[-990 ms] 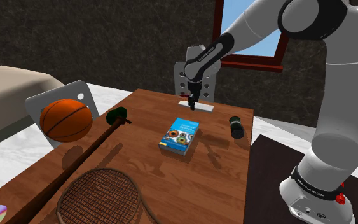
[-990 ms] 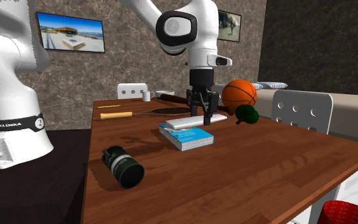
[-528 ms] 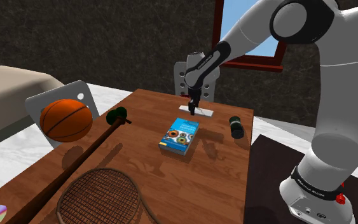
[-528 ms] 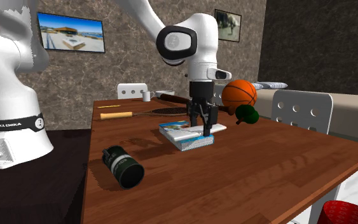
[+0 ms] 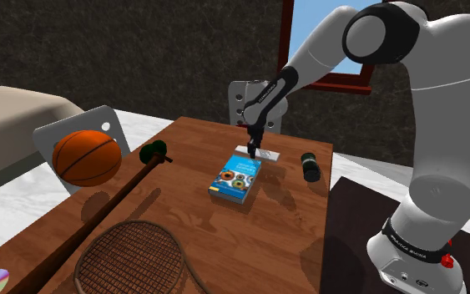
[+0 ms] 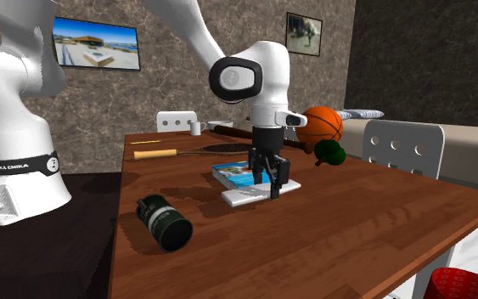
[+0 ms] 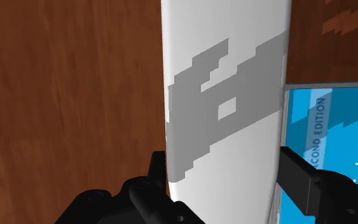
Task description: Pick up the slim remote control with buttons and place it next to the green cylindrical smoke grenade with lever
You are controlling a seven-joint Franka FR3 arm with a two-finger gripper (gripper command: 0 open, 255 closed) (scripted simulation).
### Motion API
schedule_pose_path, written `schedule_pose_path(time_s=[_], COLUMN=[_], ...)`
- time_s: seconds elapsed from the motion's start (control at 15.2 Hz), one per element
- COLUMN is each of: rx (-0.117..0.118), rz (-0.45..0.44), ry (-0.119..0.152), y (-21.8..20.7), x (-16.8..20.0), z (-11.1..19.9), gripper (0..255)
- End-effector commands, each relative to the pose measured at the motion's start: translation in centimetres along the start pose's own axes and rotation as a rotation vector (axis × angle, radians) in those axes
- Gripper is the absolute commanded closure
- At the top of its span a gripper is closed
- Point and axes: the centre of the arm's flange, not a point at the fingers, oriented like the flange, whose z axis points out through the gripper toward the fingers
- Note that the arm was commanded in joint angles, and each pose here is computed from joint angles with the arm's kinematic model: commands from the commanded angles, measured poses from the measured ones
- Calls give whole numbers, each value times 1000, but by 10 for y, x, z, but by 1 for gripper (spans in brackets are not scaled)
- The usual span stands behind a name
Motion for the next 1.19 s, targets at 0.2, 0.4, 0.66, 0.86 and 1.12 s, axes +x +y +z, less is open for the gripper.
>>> schedule_pose_path(time_s=[0.2,0.4,0.66,0.86,1.12], rx=[0,0,0,0,0], rz=[0,0,0,0,0], ry=[1,1,1,1,1], y=[0,0,0,1,0], x=[1,1,1,1,1], z=[24,24,24,23,10], gripper=[255,255,255,0,0])
